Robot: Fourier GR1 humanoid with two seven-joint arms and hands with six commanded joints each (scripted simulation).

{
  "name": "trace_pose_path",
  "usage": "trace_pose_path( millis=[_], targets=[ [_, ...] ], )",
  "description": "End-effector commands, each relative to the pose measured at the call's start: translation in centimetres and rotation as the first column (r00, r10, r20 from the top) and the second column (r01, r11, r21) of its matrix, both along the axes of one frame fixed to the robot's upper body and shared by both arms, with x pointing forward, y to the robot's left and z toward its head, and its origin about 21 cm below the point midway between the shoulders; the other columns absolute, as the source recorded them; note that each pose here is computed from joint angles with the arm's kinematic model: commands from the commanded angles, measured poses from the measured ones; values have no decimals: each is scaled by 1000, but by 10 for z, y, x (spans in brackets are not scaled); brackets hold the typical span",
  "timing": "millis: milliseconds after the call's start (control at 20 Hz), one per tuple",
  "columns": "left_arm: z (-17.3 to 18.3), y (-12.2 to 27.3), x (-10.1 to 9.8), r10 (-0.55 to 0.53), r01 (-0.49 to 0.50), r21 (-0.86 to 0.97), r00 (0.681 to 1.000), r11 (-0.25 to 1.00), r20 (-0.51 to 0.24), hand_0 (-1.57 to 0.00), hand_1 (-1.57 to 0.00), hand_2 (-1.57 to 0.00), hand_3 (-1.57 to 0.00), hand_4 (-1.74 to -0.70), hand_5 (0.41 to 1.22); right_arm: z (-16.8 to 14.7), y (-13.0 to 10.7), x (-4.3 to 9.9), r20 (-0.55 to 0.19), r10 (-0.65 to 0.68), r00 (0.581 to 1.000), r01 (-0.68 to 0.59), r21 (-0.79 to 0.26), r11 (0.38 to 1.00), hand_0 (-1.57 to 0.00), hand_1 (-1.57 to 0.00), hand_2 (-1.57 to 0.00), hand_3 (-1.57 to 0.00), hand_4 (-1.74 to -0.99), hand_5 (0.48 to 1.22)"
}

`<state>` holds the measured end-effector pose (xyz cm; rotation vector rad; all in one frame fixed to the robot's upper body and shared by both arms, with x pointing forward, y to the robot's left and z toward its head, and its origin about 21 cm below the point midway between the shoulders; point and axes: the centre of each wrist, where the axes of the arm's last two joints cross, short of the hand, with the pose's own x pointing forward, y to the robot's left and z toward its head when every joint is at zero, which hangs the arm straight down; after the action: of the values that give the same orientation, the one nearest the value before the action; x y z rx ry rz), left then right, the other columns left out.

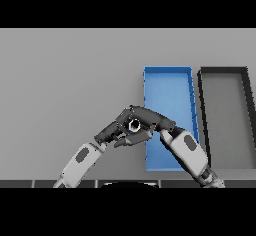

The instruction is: Pick up the blue pipe and place it into the blue bin.

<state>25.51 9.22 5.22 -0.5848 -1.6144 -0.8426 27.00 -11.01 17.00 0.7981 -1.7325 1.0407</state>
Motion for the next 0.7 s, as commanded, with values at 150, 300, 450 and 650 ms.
trace_pose_path(
  millis=[150, 300, 450, 650],
  targets=[
    [3, 5, 2, -9, 9, -3, 1000, 1000, 12, -1571, -1569, -1571, -1442, -1724, 1221, -1, 2, -4, -38, 20, 999, -18, 43, 999, -1532, -1533, -1533, -1523, -1475, 1171],
    [4, 7, -2, -15, 13, 42, 998, 999, 62, -1045, -991, -950, -963, -1426, 1221, 2, -2, -4, -42, 0, 999, 1, 36, 999, -1551, -1551, -1552, -1547, -1483, 1195],
    [2, 12, 5, -62, 55, 70, 992, 996, 109, -535, -507, -486, -492, -1144, 1221, 5, 4, -6, -50, -18, 999, 19, 19, 1000, -1561, -1561, -1561, -1559, -1486, 1208],
    [3, 6, 4, -29, 14, 111, 991, 994, 133, -218, -207, -198, -201, -923, 899, 4, 1, -5, -46, -29, 999, 30, 25, 999, -1567, -1567, -1567, -1566, -1488, 1216]
  ],
)
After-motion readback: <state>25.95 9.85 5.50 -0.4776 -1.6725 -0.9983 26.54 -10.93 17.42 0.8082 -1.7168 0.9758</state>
